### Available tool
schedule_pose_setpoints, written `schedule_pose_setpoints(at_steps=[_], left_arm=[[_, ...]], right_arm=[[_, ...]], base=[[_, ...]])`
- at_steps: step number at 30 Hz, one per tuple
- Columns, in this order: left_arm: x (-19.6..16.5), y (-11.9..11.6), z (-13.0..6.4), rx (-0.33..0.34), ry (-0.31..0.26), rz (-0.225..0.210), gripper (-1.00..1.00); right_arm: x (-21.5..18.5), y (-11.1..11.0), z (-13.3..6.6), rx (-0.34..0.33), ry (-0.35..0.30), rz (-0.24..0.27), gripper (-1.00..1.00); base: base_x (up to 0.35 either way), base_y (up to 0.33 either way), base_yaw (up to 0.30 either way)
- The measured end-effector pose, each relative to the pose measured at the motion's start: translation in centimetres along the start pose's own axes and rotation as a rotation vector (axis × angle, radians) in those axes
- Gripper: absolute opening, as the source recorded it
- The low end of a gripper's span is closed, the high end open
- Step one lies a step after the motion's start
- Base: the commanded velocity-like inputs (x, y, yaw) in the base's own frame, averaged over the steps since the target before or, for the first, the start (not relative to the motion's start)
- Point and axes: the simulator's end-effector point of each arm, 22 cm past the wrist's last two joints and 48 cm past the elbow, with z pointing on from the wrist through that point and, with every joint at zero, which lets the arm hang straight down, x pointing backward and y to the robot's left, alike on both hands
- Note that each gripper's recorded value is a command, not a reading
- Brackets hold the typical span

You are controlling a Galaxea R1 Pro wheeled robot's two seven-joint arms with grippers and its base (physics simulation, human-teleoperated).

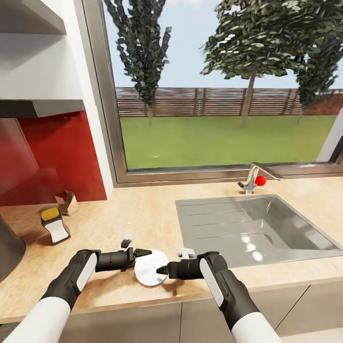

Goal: Set up a coffee station on the kitchen countertop: keep the coffee maker on the countertop, move the bottle of coffee from the kitchen shelf to the counter next to the coffee maker, place a paper coffee filter on top of the coffee maker, put the saucer next to the coffee maker with the coffee cup on the saucer, and place the electric kettle next to the coffee maker.

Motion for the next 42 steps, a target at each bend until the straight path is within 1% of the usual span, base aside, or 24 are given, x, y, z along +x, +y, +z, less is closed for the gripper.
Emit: schedule_pose_setpoints(at_steps=[20, 27, 41, 42], left_arm=[[0.1, 0.0, 0.0, 0.001, 0.002, -0.002, 1.00], [0.8, 0.2, 0.0, 0.011, 0.006, -0.023, 1.00], [1.3, 0.2, 0.2, 0.010, 0.023, -0.032, 1.00], [1.3, 0.2, 0.2, 0.010, 0.024, -0.032, -1.00]], right_arm=[[0.0, 0.0, 0.0, 0.000, 0.000, 0.000, 1.00], [0.0, 0.0, 0.0, 0.000, 0.000, 0.000, 1.00], [0.0, 0.0, 0.0, 0.000, 0.000, 0.000, 1.00], [0.0, 0.0, 0.0, 0.000, 0.000, 0.000, 1.00]], base=[[0.000, 0.000, 0.000], [0.000, 0.000, 0.000], [0.000, 0.000, 0.000], [0.000, 0.000, 0.000]])
